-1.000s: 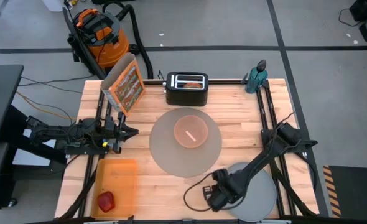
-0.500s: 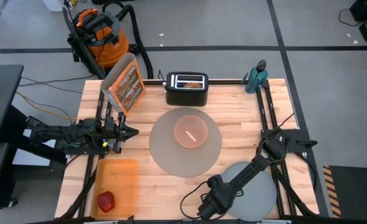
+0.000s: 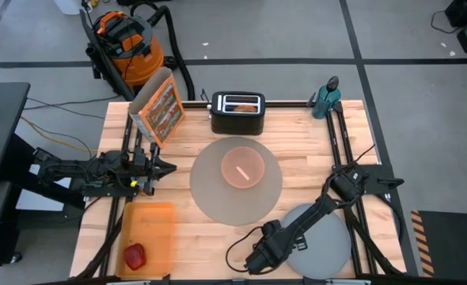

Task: Arrange a breakfast setting
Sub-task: Put the gray plate on the gray tablemat

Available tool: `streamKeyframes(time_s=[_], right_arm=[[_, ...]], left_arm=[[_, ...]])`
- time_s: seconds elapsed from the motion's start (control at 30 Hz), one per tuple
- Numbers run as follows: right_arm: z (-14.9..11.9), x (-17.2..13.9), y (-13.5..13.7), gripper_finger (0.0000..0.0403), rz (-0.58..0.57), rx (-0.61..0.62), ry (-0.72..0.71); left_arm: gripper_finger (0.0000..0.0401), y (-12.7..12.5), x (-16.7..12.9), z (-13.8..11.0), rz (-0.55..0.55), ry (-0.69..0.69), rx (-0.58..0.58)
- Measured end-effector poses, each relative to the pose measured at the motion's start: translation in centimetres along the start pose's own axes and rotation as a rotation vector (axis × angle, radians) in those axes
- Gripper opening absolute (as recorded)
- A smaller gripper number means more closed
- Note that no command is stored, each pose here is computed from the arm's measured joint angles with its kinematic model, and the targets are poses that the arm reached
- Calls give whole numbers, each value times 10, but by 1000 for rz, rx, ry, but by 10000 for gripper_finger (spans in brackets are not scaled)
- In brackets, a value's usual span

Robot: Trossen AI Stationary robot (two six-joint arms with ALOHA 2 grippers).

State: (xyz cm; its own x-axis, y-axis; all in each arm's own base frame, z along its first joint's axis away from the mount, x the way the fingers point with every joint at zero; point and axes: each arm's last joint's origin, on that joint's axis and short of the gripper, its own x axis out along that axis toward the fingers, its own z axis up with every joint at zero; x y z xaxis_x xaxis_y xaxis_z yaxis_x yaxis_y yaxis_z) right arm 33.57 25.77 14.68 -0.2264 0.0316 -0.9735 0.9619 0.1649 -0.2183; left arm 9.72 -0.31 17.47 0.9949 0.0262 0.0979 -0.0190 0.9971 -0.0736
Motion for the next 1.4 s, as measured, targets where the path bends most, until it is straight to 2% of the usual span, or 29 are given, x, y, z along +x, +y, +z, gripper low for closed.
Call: streamKeyframes(time_s=[0.13,0.33,0.57,0.73,0.93,1.07,1.17,1.3,1.4], right_arm=[[1,-22,1,14,3,-61,-7],[-10,-63,6,14,120,-306,34],[-40,-115,-8,14,309,-774,41],[-59,-138,-22,14,436,-1126,13],[-71,-136,-39,14,385,-1408,-7],[-77,-135,-42,14,384,-1699,-162],[-77,-134,-43,14,340,-1890,-315],[-71,-134,-37,14,233,-2030,-541],[-58,-126,-20,14,210,-2087,-589]], left_arm=[[43,0,0,0,0,0,0],[43,0,0,0,0,0,0],[43,0,0,0,0,0,0],[43,0,0,0,0,0,0],[43,0,0,0,0,0,0],[43,0,0,0,0,-1,0],[43,0,0,0,0,-1,0],[43,0,0,0,0,0,0],[43,0,0,0,0,0,0]])
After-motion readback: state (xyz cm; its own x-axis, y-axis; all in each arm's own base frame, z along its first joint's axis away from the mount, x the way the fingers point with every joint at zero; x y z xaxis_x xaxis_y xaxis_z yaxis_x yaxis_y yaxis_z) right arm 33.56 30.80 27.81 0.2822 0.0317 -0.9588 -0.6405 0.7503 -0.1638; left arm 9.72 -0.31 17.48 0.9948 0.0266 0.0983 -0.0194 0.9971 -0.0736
